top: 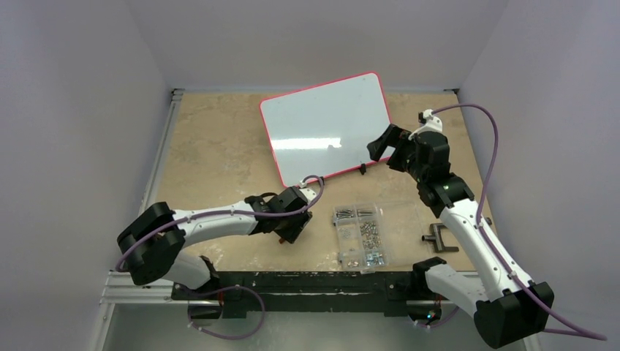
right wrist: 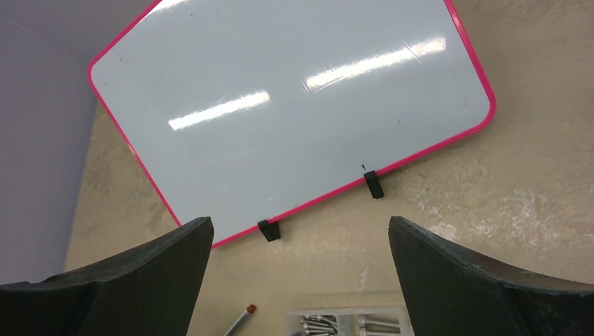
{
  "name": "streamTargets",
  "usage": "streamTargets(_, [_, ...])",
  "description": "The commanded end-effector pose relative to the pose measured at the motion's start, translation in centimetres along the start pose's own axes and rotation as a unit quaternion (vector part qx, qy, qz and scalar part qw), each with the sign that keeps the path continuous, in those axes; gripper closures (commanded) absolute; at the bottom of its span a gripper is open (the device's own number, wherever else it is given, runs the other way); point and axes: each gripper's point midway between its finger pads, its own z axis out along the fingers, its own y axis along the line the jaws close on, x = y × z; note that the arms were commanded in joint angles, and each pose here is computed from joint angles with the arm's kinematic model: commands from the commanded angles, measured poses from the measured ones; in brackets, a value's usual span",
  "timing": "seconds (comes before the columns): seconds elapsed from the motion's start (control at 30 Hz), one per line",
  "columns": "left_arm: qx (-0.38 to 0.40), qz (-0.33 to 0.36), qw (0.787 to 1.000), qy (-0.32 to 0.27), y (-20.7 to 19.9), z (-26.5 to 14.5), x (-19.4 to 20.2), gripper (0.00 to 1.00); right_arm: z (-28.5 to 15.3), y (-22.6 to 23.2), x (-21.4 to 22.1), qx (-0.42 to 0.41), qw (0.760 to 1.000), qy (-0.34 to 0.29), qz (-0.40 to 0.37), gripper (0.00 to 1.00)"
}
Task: Write a sentence on the whiteboard
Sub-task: Pick up the whiteboard marker from the center of the board.
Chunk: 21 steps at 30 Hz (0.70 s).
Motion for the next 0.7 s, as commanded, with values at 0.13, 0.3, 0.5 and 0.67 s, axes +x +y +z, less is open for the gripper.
streamTargets(0.13, [-0.009,-0.042,0.998,-0.035,-0.4,1.8,-1.9,0.53,-0.6,0.2,-0.7,-0.002,1.000,-0.013,-0.009,0.02])
streamTargets(0.3, [0.010,-0.044,0.999,-0.022,-1.2,3.2,-1.3,0.63,-0.9,0.2,-0.7,-0.003,1.000,-0.012,-0.012,0.02])
streamTargets(0.5, [0.041,-0.040,0.998,-0.027,-2.3,3.5,-1.3,1.00,-1.2,0.6,-0.5,-0.012,1.000,0.001,-0.023,0.03])
streamTargets(0.67, [0.054,-0.032,0.997,-0.055,-2.6,1.4,-2.8,1.00,-2.1,1.7,-0.2,-0.042,0.998,0.017,-0.033,0.03])
